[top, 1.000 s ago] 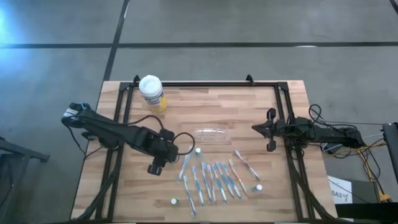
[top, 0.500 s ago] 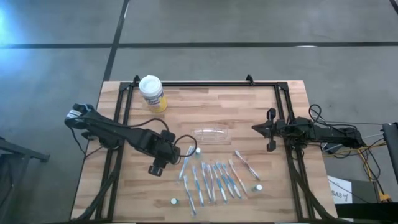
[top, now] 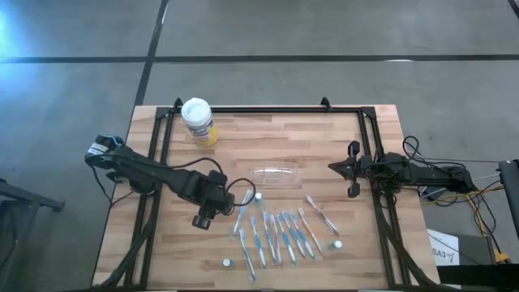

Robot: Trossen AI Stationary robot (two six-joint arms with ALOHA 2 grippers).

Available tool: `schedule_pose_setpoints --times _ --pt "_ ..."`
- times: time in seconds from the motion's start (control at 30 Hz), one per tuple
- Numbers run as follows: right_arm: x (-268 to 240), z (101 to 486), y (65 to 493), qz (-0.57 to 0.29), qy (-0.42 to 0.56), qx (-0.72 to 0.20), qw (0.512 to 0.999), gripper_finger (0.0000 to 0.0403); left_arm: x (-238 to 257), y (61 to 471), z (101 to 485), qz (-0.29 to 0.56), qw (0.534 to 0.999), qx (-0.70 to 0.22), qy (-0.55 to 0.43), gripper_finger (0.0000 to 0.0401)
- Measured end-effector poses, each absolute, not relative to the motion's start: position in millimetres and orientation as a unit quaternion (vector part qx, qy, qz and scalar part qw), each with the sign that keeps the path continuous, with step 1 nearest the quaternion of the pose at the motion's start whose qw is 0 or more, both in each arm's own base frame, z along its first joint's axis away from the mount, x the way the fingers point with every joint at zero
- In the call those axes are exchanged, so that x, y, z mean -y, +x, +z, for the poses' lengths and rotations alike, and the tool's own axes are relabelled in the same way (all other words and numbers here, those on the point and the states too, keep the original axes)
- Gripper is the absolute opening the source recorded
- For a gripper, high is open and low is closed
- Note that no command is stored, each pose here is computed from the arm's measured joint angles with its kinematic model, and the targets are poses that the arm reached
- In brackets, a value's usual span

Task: Pick & Place toothbrushing station
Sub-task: Put the blue mouthwash bottle into the middle section of the transparent organizer

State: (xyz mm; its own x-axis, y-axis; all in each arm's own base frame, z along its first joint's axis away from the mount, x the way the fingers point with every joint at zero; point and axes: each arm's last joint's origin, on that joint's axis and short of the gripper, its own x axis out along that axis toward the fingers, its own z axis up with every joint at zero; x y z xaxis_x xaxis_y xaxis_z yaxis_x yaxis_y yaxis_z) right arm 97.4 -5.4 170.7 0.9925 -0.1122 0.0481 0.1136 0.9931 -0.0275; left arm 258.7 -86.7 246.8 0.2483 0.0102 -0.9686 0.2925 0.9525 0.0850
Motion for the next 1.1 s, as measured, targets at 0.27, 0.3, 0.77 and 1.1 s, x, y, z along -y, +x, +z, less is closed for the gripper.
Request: schedule_pose_setpoints --times 0.27,0.3,0.77,1.1 --pt "5.4 170.8 97.4 -0.057 -0.015 0.023 0.998 0.0008 85.8 256.8 238.2 -0.104 0.773 -0.609 0.148 0.0197" --pt "5.4 170.8 97.4 -0.057 -0.015 0.023 0.998 0.0008 85.8 256.8 236.6 -0.107 0.773 -0.607 0.151 0.0197" --pt "5.4 170.8 97.4 -0.056 -0.015 0.024 0.998 0.0008 85.0 256.1 229.7 -0.115 0.772 -0.604 0.162 0.0197" --pt "5.4 170.8 97.4 -0.056 -0.014 0.024 0.998 0.0008 84.4 254.4 223.8 -0.115 0.77 -0.607 0.162 0.0197"
